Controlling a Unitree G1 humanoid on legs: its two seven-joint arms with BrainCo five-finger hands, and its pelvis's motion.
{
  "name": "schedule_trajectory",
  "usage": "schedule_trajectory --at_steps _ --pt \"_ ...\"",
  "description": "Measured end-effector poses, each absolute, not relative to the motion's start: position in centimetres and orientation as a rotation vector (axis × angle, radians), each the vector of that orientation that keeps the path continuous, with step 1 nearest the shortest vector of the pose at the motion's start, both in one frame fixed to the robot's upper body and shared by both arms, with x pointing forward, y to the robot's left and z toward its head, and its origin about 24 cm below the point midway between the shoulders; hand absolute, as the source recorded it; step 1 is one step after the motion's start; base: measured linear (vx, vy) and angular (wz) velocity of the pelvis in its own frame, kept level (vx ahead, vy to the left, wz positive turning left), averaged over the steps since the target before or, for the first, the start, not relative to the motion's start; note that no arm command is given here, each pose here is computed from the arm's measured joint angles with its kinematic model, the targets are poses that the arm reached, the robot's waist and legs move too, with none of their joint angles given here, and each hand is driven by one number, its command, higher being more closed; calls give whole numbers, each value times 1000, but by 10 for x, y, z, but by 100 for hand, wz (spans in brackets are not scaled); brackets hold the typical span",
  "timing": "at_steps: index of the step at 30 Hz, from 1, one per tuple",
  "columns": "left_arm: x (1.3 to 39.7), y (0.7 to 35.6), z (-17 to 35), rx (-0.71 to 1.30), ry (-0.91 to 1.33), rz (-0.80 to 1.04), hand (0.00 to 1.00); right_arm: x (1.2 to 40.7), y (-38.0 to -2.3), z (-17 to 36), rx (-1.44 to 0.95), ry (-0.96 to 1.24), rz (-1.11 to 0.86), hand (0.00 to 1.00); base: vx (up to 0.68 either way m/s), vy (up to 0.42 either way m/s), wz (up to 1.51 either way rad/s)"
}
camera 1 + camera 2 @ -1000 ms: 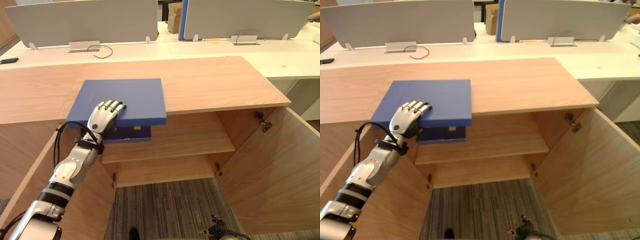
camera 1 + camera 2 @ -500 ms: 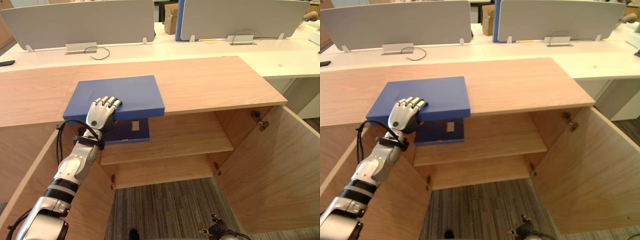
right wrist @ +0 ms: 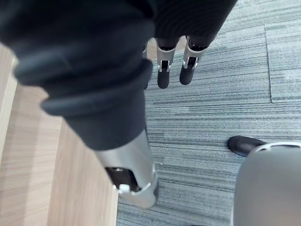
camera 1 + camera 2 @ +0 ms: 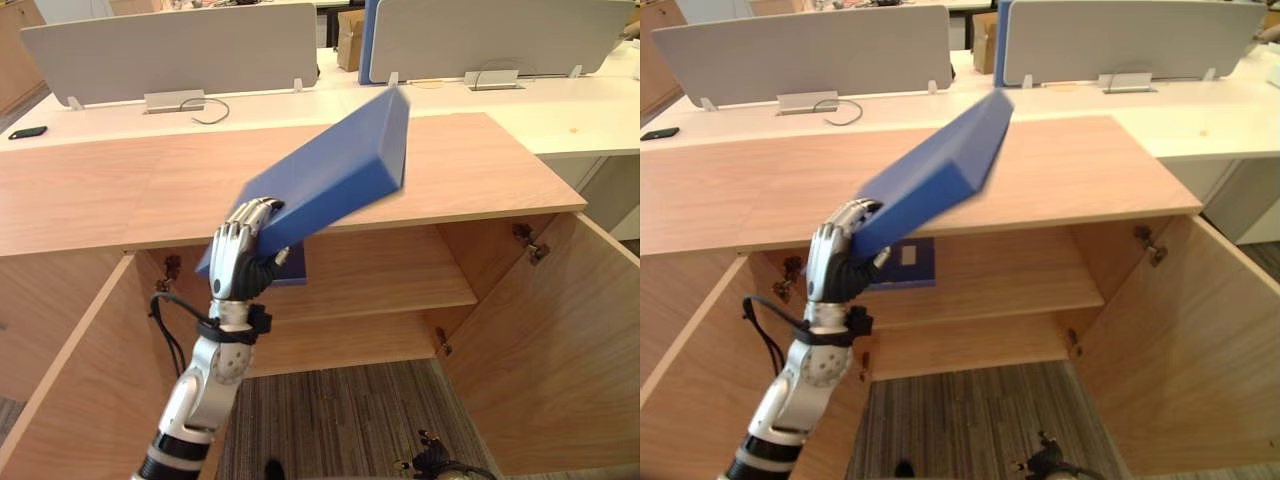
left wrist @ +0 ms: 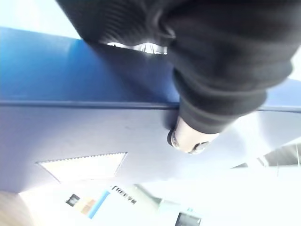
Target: Walk over to the cabinet, pick up the folder, carry it to the office cabinet, place the folder inside the office cabinet, then close the office cabinet door
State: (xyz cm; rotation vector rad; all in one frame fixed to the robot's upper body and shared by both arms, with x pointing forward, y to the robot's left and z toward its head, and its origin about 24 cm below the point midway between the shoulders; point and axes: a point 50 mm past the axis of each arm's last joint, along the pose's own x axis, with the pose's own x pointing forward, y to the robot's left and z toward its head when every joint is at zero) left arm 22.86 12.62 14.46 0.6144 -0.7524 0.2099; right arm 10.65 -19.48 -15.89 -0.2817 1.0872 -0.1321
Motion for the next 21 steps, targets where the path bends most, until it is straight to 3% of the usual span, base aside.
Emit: schedule_trajectory --at_steps 5,9,13,15,21 --pt "222 140 147 219 -657 244 100 119 -186 -149 -209 990 -145 0 -52 1 -4" --pt "217 160 144 45 -598 319 100 150 -179 -126 -132 805 -159 0 -86 7 1" --pt "207 173 155 -96 -640 336 100 191 -170 -80 -16 536 -148 0 -94 31 1" --pt "203 179 163 -245 -686 276 100 213 -160 -41 132 334 -110 0 -58 35 3" --pt "204 184 165 -424 -688 160 100 252 -152 57 404 -95 47 0 -12 15 3"
